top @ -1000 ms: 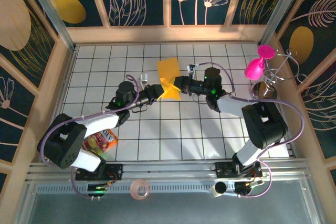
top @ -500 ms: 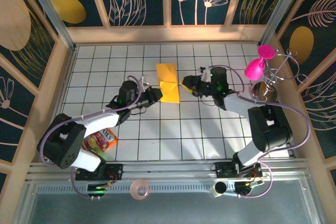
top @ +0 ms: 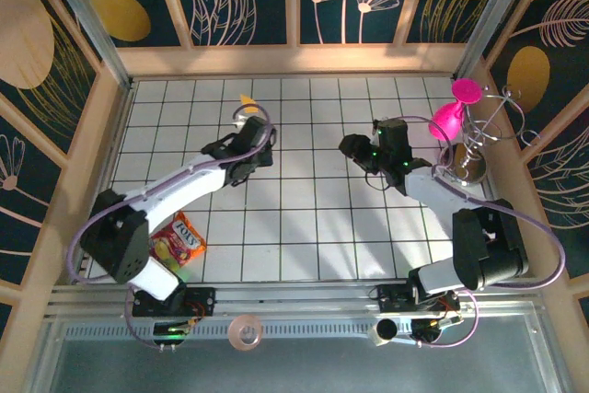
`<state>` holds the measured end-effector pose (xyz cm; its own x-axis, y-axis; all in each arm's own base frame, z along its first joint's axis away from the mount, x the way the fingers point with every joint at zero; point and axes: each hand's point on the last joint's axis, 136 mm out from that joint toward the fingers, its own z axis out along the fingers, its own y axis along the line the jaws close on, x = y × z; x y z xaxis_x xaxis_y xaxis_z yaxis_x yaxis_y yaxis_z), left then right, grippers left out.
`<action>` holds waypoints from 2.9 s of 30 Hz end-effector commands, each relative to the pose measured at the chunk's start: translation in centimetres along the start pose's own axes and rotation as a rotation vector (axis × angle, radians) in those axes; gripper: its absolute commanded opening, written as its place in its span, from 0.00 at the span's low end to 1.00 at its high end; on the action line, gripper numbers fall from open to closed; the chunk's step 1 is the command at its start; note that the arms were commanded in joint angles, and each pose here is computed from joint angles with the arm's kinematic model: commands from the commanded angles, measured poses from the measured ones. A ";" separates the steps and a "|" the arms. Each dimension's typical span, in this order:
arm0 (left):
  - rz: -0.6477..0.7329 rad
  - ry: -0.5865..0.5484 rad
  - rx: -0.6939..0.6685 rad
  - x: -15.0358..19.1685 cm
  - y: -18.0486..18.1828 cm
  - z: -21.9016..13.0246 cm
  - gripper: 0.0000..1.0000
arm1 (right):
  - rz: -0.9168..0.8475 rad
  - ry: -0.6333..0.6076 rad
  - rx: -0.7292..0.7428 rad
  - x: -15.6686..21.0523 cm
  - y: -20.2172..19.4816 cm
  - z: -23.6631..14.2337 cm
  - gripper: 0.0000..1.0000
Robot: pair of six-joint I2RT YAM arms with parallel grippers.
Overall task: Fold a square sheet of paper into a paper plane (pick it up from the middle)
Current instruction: Turn over the paper at the center of the table, then move the paper to the center of the table.
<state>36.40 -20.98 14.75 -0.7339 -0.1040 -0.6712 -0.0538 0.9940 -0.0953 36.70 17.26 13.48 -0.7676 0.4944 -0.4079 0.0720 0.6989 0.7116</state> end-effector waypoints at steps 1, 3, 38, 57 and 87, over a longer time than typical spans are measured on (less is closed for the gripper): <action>0.198 0.039 -0.303 1.8 3.8 0.5 0.04 | -0.005 -0.073 0.071 -1.5 -1.0 -1.1 0.50; 0.244 0.059 -0.330 2.8 2.9 1.6 0.04 | 0.009 -0.077 0.081 -1.5 -1.4 -1.2 0.50; -0.300 0.143 0.320 5.2 -0.4 3.0 0.76 | -0.161 0.303 -0.087 9.7 6.6 7.7 0.27; -0.441 0.141 0.414 6.2 2.1 2.9 0.95 | -0.263 0.546 0.098 17.6 0.2 12.5 0.19; -0.460 0.454 0.563 13.6 -3.8 1.6 0.52 | -0.100 0.439 0.019 13.9 1.1 8.2 0.25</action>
<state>28.34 -26.06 5.71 -0.9205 -0.3517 -0.1705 -0.1238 0.6763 -0.7262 31.61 29.34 5.16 -0.9616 0.1474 -0.2314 -0.0479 0.7402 0.6707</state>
